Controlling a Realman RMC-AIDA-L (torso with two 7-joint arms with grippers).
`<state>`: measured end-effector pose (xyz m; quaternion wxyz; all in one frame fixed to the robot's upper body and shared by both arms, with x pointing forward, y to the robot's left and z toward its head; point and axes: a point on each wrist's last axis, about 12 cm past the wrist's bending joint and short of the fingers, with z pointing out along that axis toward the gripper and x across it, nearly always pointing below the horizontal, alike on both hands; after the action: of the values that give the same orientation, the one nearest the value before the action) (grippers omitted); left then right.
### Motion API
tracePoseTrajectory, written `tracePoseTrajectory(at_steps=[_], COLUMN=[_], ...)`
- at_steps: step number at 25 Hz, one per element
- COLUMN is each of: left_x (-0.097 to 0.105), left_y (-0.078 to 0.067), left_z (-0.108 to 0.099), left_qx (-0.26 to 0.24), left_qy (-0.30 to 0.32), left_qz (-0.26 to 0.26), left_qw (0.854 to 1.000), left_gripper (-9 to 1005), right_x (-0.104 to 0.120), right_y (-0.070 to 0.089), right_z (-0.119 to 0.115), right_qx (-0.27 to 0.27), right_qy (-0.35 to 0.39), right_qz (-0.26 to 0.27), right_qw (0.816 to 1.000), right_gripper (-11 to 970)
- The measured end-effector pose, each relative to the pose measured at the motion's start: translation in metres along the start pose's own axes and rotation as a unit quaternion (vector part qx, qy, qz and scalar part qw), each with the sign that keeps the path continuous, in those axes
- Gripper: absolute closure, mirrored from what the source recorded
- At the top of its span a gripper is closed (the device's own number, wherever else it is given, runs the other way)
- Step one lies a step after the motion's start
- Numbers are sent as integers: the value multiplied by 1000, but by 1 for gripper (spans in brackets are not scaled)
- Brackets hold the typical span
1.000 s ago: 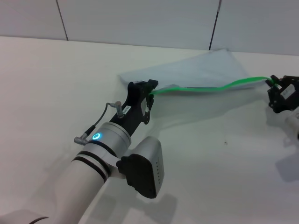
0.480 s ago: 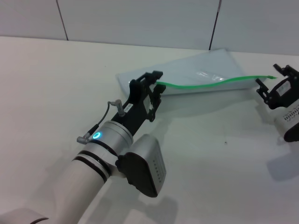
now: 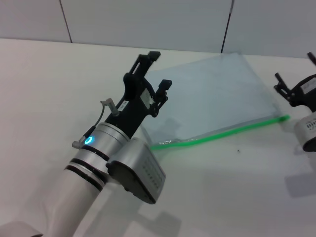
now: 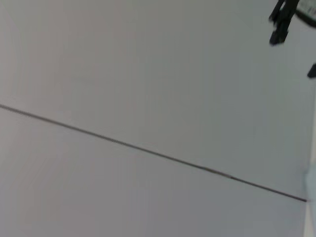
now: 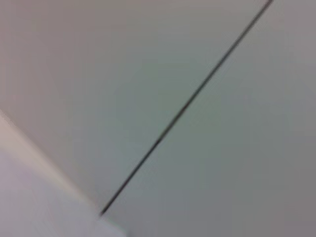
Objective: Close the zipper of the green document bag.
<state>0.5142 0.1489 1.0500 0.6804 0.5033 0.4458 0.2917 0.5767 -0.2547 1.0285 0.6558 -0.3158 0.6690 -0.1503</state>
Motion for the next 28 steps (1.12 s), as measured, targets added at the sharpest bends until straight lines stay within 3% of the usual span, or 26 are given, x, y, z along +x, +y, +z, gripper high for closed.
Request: tracePoseTrajectory(at_steps=[4,6,9,13,19,22,25,28], left_x=[6,9,12,19,36,50,62,74], left_y=[3,4,6,16,29,36,38,39], left_z=[0,0,0,3,7,11,12,12], left_qx=[-17,-22,-30,-71,-123,-148,-153,-157], left_qy=[9,12,16,24,39,54,57,67], left_qz=[-37,-64,-108,-180,-299,-368,-409,-447], left_qw=[999,998,994,981,946,917,898,878], left_gripper=[197,131,133,136,161,236,310,317], right_x=[-7,-12,-16,-25,-24,-27,-30,-31], right_y=[4,11,17,20,11,10,10,10], right_z=[-3,-1,1,10,17,21,23,25], right_qx=[18,11,0,-21,-24,-26,-28,-29], right_qy=[-16,-13,-11,-15,-14,-18,-21,-23], right_qz=[35,66,94,191,252,261,260,260], right_qw=[999,998,996,981,967,965,965,965], right_gripper=[71,72,72,74,75,76,77,80])
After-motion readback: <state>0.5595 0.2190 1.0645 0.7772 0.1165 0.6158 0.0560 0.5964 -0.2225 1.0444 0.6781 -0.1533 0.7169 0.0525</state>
